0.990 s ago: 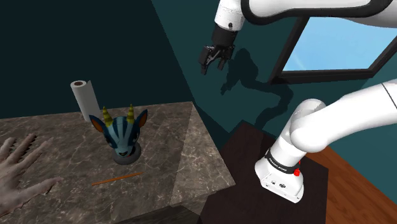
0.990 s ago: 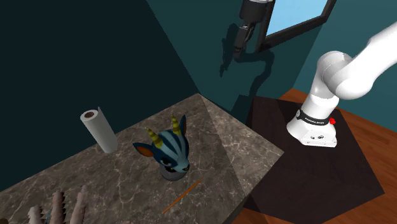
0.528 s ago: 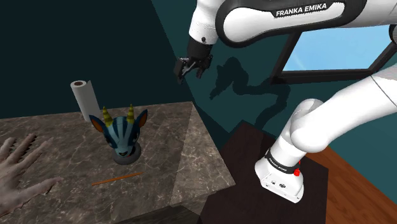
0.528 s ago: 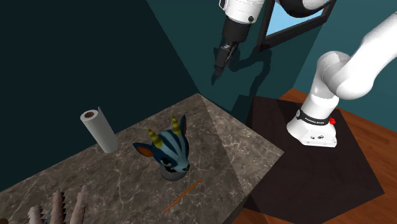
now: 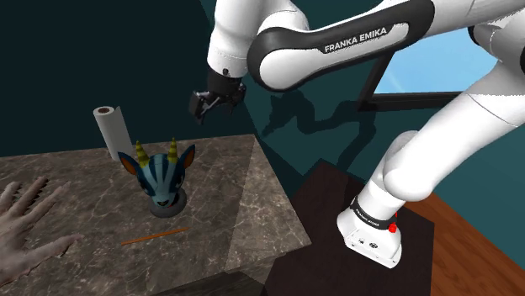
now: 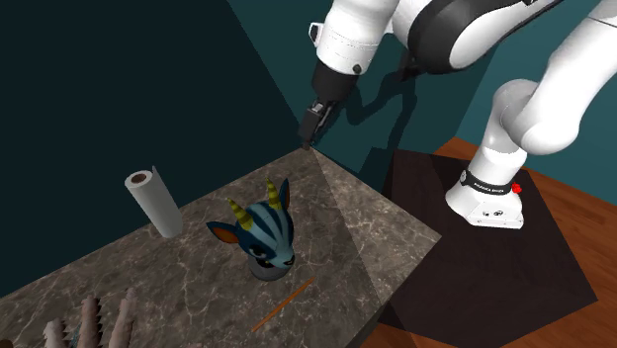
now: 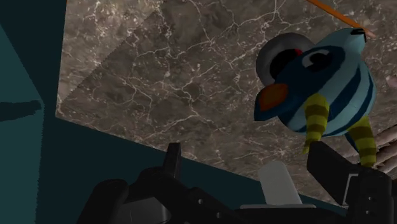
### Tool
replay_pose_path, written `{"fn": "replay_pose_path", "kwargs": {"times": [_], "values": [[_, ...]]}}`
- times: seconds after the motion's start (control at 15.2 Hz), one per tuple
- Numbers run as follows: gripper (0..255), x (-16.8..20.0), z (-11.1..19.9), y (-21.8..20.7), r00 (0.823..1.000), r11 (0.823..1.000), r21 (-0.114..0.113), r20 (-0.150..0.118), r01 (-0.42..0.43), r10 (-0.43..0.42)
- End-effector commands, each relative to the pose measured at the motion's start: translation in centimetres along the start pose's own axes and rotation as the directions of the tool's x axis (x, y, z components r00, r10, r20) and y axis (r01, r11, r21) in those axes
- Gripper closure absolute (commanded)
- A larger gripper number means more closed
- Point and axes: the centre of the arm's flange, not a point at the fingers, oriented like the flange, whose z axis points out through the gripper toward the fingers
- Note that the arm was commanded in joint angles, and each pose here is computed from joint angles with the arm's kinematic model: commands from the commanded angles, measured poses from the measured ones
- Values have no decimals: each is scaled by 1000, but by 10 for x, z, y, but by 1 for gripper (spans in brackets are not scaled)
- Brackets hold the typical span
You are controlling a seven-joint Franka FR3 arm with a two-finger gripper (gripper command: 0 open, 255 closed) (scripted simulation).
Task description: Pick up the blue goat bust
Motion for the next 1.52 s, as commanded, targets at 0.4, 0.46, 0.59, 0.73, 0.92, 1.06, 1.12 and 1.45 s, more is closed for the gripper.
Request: {"fn": "replay_pose_path", "kwargs": {"times": [0.4,0.46,0.59,0.73,0.92,1.06,1.12,1.45], "values": [[0,17,41,-92,996,1000,1,-86,19,-19],[0,19,46,-103,995,1000,1,-96,21,-21],[0,24,56,-127,993,1000,1,-117,26,-26],[0,28,66,-150,990,1000,0,-138,31,-31],[0,34,78,-180,986,999,-1,-165,37,-37],[0,31,88,-180,986,999,-1,-165,37,-37],[0,29,93,-180,986,999,-1,-165,37,-37],[0,22,116,-180,986,999,-1,-165,37,-37]]}}
